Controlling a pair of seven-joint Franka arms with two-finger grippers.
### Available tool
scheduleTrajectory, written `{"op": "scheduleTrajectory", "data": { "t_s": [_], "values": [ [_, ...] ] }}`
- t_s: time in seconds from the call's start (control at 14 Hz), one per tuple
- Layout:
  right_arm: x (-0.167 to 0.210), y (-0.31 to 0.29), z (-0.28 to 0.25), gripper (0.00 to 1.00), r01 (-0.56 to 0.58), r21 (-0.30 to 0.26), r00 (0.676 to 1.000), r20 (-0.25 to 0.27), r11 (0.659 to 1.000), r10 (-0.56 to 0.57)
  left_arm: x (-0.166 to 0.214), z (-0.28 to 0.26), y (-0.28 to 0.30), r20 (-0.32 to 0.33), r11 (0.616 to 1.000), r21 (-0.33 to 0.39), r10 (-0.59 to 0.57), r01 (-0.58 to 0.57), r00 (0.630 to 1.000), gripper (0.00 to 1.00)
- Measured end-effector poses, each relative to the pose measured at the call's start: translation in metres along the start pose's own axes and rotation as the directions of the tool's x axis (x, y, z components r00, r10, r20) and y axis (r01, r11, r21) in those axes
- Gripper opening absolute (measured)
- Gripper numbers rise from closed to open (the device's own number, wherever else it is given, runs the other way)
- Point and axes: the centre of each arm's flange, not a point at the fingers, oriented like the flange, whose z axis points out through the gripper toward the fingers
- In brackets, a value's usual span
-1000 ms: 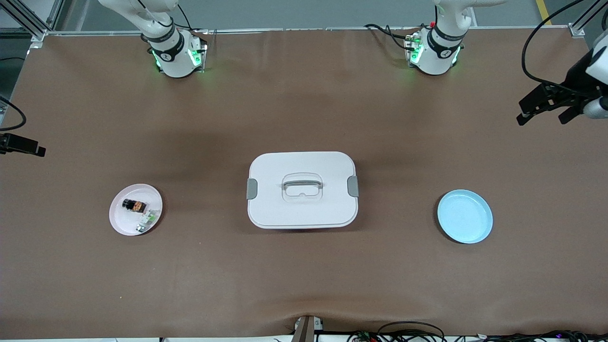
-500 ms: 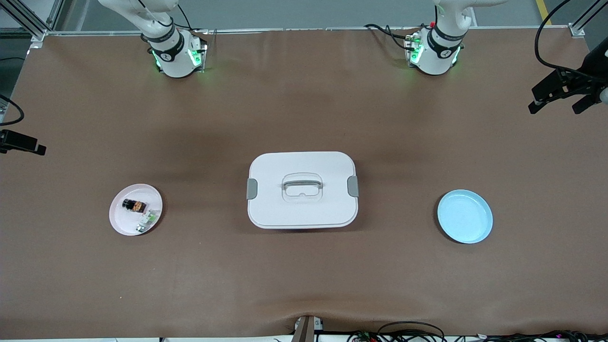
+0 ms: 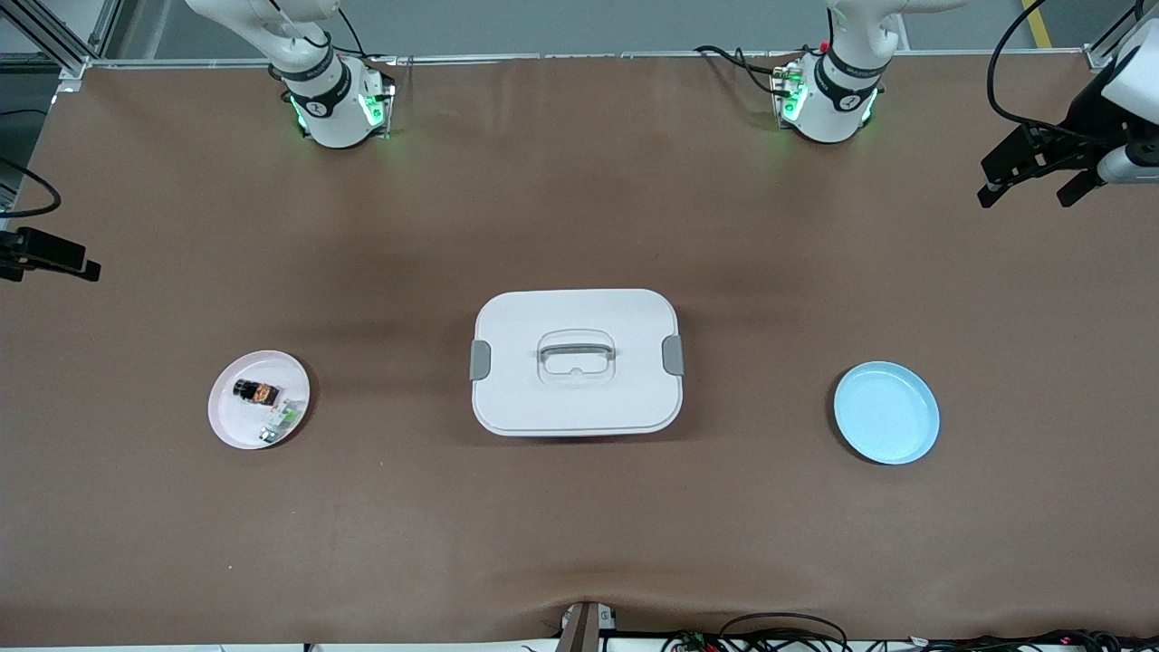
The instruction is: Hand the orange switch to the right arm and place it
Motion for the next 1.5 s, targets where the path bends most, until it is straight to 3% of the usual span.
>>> {"op": "scheduleTrajectory", "data": {
  "t_s": [0.21,0.43,0.71,1.0,1.36,1.5],
  "values": [
    [-0.002,0.0,-0.013,1.0,0.0,-0.001,1.0,-0.025,1.0,0.0,0.011,0.0,-0.005,0.007,1.0,-0.001,-0.01,0.01,1.0,1.0],
    [-0.012,-0.003,-0.02,1.0,0.004,0.011,1.0,0.02,1.0,-0.004,0.02,0.002,-0.005,0.012,1.0,-0.001,-0.011,0.011,1.0,1.0],
    [-0.019,-0.004,-0.047,1.0,0.017,0.001,0.999,-0.032,1.0,-0.017,0.022,0.004,-0.005,0.018,1.0,-0.001,-0.011,0.011,1.0,1.0],
    [-0.021,0.012,-0.047,1.0,0.136,-0.004,0.99,-0.027,0.991,-0.136,0.023,0.005,-0.005,0.021,1.0,-0.001,-0.011,0.011,1.0,1.0],
    [-0.029,0.012,-0.045,1.0,0.151,0.002,0.988,-0.021,0.988,-0.151,0.023,0.007,-0.005,0.026,1.0,-0.001,-0.011,0.011,1.0,1.0],
    [-0.035,0.013,-0.045,1.0,0.145,0.001,0.988,-0.043,0.989,-0.145,0.023,0.007,-0.005,0.026,1.0,-0.001,-0.011,0.011,1.0,1.0]
  ]
}}
